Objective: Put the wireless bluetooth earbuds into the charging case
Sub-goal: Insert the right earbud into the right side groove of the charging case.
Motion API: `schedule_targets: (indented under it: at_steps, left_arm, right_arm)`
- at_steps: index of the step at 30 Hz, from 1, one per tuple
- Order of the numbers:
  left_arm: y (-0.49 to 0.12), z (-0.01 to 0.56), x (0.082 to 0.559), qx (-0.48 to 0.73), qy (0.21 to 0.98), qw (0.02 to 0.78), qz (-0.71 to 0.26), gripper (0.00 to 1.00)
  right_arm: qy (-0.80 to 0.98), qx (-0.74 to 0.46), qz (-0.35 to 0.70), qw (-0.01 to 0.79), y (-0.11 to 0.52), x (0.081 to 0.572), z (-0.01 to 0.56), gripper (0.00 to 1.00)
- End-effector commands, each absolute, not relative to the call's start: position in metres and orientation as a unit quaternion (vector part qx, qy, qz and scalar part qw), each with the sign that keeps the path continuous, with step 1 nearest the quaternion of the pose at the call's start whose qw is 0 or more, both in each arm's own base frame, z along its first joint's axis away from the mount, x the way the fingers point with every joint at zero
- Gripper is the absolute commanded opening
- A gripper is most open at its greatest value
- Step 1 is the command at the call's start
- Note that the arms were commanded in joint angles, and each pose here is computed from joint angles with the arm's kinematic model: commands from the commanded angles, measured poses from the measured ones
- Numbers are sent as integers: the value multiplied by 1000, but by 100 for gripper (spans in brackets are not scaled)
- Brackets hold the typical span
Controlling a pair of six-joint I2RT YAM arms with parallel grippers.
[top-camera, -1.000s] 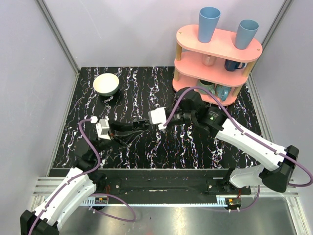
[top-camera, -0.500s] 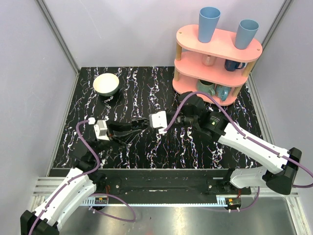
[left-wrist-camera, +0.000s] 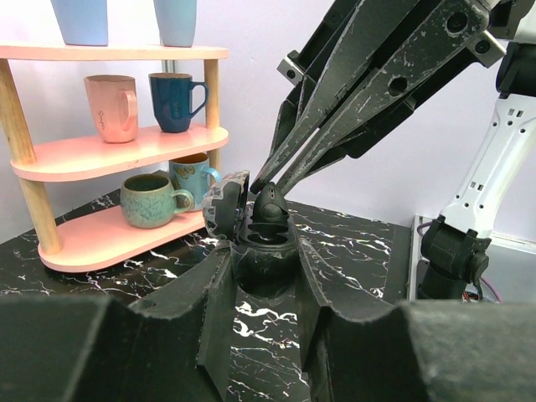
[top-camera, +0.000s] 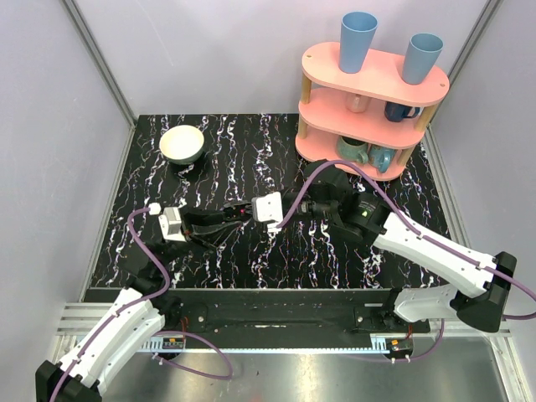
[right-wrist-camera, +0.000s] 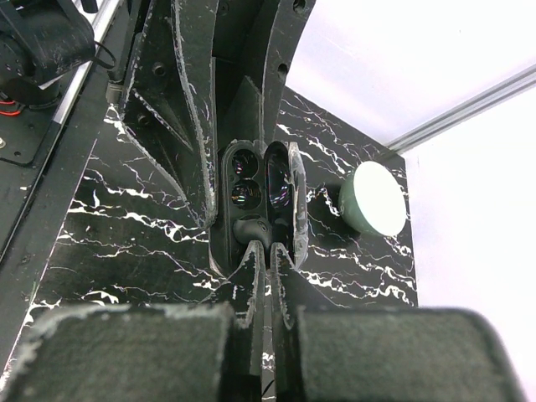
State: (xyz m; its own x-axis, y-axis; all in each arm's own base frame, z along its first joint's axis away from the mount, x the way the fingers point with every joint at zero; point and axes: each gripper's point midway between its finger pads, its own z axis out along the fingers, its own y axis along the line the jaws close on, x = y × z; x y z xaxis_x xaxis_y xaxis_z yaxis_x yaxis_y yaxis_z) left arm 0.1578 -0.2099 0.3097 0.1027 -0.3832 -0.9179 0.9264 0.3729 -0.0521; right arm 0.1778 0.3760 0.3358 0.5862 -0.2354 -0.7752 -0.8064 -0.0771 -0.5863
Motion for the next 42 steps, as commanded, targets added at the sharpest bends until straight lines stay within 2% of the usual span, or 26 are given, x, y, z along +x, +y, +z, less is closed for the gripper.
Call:
schedule_targets:
  at_steps: [1, 24, 42]
  left_arm:
    - [-203, 354, 132, 308, 377, 727, -484, 0]
    - [-205, 352, 132, 317, 381, 723, -480, 0]
    - [-207, 345, 132, 325, 388, 715, -483, 0]
  right_arm:
    - [391, -687, 239, 564, 377, 179, 332, 0]
    - [397, -698, 177, 569, 379, 183, 337, 0]
    - [377, -660, 204, 617, 384, 178, 364, 0]
